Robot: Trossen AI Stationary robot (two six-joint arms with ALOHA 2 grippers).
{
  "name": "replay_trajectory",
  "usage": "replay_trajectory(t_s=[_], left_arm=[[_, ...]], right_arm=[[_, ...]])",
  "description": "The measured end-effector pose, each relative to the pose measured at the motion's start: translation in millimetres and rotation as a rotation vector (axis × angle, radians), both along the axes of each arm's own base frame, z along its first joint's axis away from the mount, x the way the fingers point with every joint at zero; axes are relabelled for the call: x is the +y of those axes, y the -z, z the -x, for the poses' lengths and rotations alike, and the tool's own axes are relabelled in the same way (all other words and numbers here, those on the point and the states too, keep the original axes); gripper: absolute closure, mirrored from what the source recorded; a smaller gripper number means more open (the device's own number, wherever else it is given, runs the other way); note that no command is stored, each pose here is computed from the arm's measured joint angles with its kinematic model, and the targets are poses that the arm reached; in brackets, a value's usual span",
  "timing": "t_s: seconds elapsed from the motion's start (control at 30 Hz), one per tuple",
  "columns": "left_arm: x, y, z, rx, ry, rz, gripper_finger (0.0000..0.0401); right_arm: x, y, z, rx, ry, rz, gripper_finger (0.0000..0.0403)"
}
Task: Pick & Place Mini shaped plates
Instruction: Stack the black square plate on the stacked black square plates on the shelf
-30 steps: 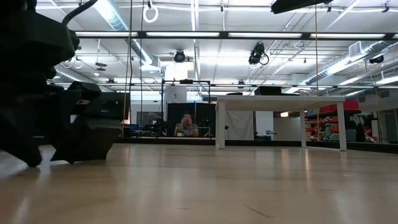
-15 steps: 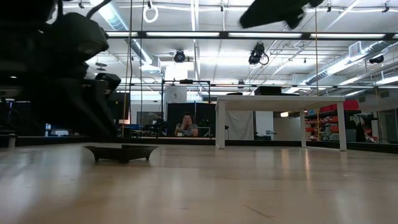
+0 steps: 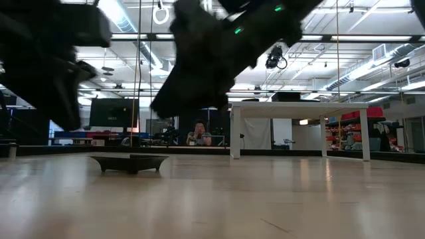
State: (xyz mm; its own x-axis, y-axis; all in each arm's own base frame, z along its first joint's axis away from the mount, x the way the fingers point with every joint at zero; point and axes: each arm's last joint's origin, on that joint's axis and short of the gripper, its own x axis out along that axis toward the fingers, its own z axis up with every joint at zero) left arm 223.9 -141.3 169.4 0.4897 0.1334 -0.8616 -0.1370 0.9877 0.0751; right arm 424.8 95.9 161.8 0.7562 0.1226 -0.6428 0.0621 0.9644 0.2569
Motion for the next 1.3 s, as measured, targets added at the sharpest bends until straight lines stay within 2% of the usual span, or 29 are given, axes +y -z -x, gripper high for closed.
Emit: replay_trajectory(t_s=[0.07,0.17,0.47,0.73,1.0,1.17,1.3], left_arm=[[-3.7,-5.2,10.0,0.077,-0.062,-0.017,0.0326],[-12.0,-6.9,23.5,0.119,-0.094,-0.031,0.0326],[-30.6,4.6,56.0,0.031,-0.123,-0.095,0.0326],[-32.1,3.5,57.0,-0.047,-0.126,-0.141,0.0326],[-31.5,3.0,56.3,-0.072,-0.131,-0.159,0.0325],[-30.8,2.3,55.6,-0.104,-0.137,-0.183,0.0325],[-30.8,2.2,55.5,-0.106,-0.137,-0.184,0.0326]], right_arm=[[-5.1,7.0,-11.9,0.067,0.01,0.007,0.0275],[-13.5,13.7,-27.0,0.12,-0.002,-0.007,0.0264],[-33.2,31.9,-36.3,0.174,-0.052,-0.066,0.027],[-33.1,36.0,-35.2,0.173,-0.088,-0.032,0.0311],[-34.9,43.9,-35.5,0.195,-0.125,-0.078,0.0357],[-35.9,43.5,-35.9,0.187,-0.15,-0.07,0.039],[-35.7,40.9,-35.6,0.184,-0.147,-0.077,0.0395]])
